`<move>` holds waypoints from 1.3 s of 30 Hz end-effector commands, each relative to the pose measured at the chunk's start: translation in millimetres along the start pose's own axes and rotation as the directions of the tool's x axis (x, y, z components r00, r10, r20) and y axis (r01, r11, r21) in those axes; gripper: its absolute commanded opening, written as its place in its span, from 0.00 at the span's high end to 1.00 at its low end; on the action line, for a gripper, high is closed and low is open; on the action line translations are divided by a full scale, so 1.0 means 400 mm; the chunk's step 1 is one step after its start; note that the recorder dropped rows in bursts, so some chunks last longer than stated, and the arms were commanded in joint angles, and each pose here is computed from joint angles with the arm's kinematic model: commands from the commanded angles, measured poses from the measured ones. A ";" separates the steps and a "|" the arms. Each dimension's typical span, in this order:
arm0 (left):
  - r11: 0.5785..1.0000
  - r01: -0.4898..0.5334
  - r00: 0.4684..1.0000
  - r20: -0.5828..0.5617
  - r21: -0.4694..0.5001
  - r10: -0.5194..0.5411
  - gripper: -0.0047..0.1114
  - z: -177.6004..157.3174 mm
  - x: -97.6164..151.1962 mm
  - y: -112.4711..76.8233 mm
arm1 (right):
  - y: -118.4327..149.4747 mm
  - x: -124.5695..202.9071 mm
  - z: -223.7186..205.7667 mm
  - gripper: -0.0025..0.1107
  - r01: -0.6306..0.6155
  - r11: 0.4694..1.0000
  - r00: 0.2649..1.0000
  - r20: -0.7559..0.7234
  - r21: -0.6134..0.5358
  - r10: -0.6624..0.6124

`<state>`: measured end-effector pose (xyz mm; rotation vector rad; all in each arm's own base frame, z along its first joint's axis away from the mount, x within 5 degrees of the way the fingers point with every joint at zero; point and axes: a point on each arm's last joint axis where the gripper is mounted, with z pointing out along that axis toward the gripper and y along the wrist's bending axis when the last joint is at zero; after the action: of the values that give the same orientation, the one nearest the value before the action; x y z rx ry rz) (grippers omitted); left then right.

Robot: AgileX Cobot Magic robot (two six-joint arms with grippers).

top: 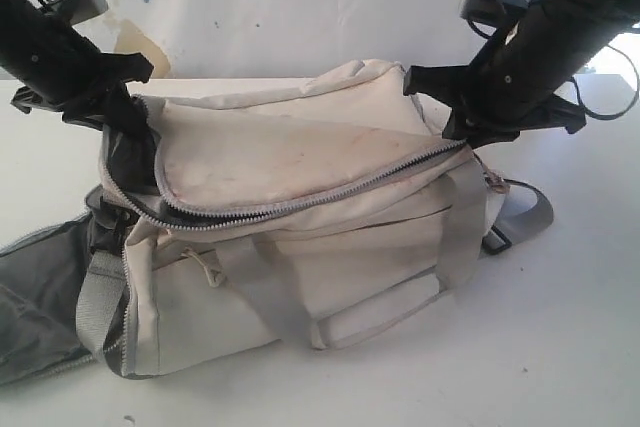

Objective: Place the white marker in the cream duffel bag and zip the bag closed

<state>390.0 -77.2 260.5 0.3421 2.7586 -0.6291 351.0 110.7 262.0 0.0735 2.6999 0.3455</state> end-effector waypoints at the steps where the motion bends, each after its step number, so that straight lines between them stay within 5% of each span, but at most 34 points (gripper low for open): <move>1: 0.998 -0.006 1.000 0.029 -0.070 0.008 0.96 -0.012 -0.007 0.025 | -0.030 0.016 0.012 0.98 0.040 0.997 0.999 -0.010 0.062 -0.040; 4: 0.994 0.030 0.999 0.021 -0.103 -0.028 0.85 -0.013 -0.005 0.033 | -0.033 0.017 0.024 0.92 0.041 0.997 0.999 -0.021 0.067 -0.040; 10: 0.993 0.026 1.000 0.001 -0.116 -0.026 0.50 -0.024 0.002 0.031 | -0.031 0.011 0.024 0.55 0.041 0.997 0.999 -0.005 0.063 -0.041; 12: 0.993 0.017 1.000 0.009 -0.117 -0.016 0.44 -0.033 0.002 0.026 | -0.029 0.008 0.019 0.51 0.050 0.997 0.999 -0.011 0.064 -0.049; 20: 0.991 -0.021 0.996 0.080 -0.131 0.032 0.48 -0.127 0.014 -0.021 | -0.050 -0.016 -0.018 0.51 0.033 0.998 0.998 -0.054 0.044 -0.031; 28: 0.981 -0.175 0.982 0.052 -0.080 0.179 0.48 -0.157 0.048 -0.171 | -0.126 -0.041 -0.050 0.51 -0.056 0.984 0.994 -0.102 -0.172 0.039; 32: 0.963 -0.268 0.963 0.035 -0.036 0.269 0.48 -0.132 0.066 -0.268 | -0.158 -0.036 -0.054 0.56 0.014 0.985 0.991 -0.127 -0.171 -0.036; 39: 0.935 -0.353 0.935 0.035 0.012 0.353 0.48 -0.095 0.089 -0.373 | -0.181 0.006 -0.021 0.69 0.343 0.899 0.869 -0.271 -0.272 -0.414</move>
<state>311.3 -172.8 332.9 0.7803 2.6050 -0.5389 346.1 43.3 254.6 -0.4189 2.8900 0.5970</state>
